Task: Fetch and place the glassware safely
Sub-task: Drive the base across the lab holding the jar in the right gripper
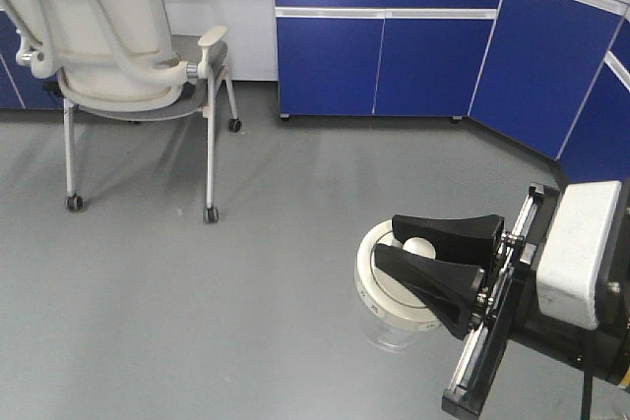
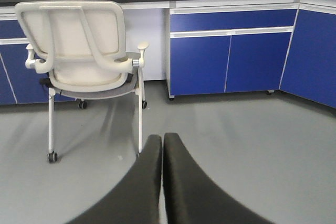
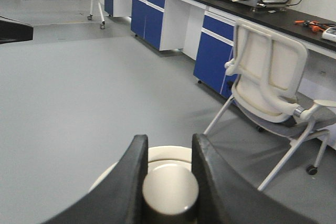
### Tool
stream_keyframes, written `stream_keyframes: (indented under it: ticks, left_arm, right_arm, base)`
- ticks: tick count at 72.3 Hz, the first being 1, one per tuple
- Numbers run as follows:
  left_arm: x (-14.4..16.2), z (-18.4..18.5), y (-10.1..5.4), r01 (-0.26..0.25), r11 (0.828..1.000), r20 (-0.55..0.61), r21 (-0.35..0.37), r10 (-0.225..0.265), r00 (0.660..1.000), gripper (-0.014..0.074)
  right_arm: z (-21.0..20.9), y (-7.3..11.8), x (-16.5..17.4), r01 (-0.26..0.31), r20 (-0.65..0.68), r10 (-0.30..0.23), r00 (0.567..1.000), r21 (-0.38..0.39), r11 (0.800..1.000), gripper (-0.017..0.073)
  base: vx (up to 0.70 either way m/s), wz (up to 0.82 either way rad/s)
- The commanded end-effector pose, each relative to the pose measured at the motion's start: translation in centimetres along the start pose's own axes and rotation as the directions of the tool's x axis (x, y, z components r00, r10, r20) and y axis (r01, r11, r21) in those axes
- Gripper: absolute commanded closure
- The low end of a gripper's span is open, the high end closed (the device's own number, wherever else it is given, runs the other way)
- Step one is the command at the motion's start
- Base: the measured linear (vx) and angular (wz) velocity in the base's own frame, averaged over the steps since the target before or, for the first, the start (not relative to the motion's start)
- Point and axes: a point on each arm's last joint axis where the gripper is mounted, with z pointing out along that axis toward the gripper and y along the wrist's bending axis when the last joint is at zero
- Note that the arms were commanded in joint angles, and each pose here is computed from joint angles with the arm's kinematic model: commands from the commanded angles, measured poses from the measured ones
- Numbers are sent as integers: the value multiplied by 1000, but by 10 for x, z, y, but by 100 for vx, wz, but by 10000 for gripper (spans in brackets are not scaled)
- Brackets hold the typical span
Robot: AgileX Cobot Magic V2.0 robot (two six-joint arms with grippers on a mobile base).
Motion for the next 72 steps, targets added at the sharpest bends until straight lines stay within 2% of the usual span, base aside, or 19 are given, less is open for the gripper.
stream_keyframes:
  ticks: [1,35,72]
  left_arm:
    - [-14,-1,-2,11,1000,80,22,-13,997,601]
    - [-14,-1,-2,11,1000,80,22,-13,997,601]
    - [-14,-1,-2,11,1000,80,22,-13,997,601]
  right_arm:
    - [-2,-1,-17,-16,87,16,996,-7,1000,563]
    - [-2,-1,-17,-16,87,16,996,-6,1000,563]
    - [-2,-1,-17,-15,89,16,996,-9,1000,563]
  base:
    - [53,-2]
    - [42,-10]
    - [23,-84]
